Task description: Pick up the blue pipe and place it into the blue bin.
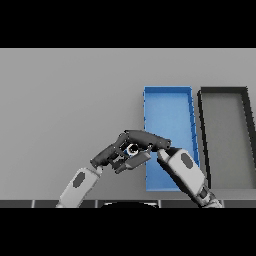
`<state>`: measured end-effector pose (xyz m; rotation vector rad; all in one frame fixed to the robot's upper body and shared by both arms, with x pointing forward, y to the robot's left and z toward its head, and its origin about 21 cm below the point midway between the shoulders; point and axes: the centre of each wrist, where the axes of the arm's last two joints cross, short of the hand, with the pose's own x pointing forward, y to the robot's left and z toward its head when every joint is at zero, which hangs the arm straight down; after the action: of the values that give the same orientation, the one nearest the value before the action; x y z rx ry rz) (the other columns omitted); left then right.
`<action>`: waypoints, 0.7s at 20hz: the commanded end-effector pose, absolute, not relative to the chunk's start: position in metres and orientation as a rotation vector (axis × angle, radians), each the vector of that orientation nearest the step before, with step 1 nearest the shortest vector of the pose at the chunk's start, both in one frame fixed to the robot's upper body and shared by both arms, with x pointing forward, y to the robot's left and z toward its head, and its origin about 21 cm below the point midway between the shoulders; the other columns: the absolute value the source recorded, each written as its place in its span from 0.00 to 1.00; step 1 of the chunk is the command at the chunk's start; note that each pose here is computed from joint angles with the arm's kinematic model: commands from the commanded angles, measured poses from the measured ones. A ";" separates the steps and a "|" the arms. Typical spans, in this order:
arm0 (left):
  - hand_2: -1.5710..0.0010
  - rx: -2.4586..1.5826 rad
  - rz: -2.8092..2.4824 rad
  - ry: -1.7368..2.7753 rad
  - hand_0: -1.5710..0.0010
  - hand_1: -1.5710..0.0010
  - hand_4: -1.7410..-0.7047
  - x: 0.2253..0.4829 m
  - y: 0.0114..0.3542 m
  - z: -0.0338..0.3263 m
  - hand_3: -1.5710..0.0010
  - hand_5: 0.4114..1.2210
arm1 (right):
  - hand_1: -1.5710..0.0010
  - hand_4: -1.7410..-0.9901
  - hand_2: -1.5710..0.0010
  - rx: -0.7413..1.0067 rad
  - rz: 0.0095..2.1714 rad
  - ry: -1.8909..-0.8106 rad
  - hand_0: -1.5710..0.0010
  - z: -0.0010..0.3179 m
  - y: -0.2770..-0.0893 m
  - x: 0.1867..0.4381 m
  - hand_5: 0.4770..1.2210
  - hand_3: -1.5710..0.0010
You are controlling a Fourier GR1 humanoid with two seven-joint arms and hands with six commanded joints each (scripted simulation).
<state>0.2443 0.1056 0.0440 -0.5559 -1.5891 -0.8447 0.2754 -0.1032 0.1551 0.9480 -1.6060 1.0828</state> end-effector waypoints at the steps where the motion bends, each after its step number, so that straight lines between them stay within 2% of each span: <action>1: 0.20 -0.571 -0.826 -1.603 0.13 0.14 0.05 0.246 0.104 0.044 0.16 1.00 | 0.12 0.39 0.11 0.952 1.073 -1.629 0.11 0.152 -0.103 0.274 0.66 0.16; 3: 0.14 -0.578 -0.823 -1.598 0.08 0.09 0.03 0.245 0.106 0.042 0.11 1.00 | 0.07 0.39 0.07 0.894 1.131 -1.695 0.07 0.152 -0.103 0.274 0.78 0.10; 7: 0.12 -0.589 -0.808 -1.605 0.03 0.04 0.01 0.249 0.106 0.047 0.04 1.00 | 0.03 0.35 0.03 0.911 1.112 -1.691 0.03 0.157 -0.101 0.273 0.91 0.04; 8: 0.22 -0.580 -0.820 -1.623 0.09 0.14 0.09 0.249 0.108 0.047 0.15 1.00 | 0.02 0.35 0.02 0.924 1.089 -1.692 0.02 0.156 -0.100 0.271 0.93 0.03; 9: 0.38 -0.551 -0.866 -1.629 0.26 0.31 0.20 0.249 0.112 0.046 0.32 1.00 | 0.02 0.34 0.02 0.939 1.062 -1.679 0.02 0.153 -0.103 0.271 0.94 0.03; 11: 0.60 -0.511 -0.992 -1.616 0.53 0.56 0.42 0.252 0.114 0.050 0.57 1.00 | 0.01 0.34 0.01 0.951 1.058 -1.681 0.01 0.152 -0.103 0.269 0.96 0.02; 12: 0.68 -0.505 -1.027 -1.620 0.62 0.65 0.51 0.252 0.115 0.046 0.65 1.00 | 0.01 0.33 0.01 0.919 1.075 -1.659 0.01 0.155 -0.101 0.270 0.97 0.01; 13: 0.75 -0.498 -1.046 -1.629 0.70 0.72 0.58 0.252 0.113 0.045 0.72 0.96 | 0.01 0.33 0.01 0.906 1.078 -1.659 0.01 0.156 -0.103 0.272 0.98 0.01; 14: 0.80 -0.504 -1.058 -1.641 0.76 0.77 0.63 0.250 0.115 0.044 0.78 0.87 | 0.01 0.33 0.01 0.922 1.079 -1.662 0.01 0.155 -0.100 0.269 0.98 0.01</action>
<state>0.2499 0.1154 0.0435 -0.5078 -1.6447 -1.0608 0.2690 -0.0998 0.1548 0.9276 -1.6623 1.0791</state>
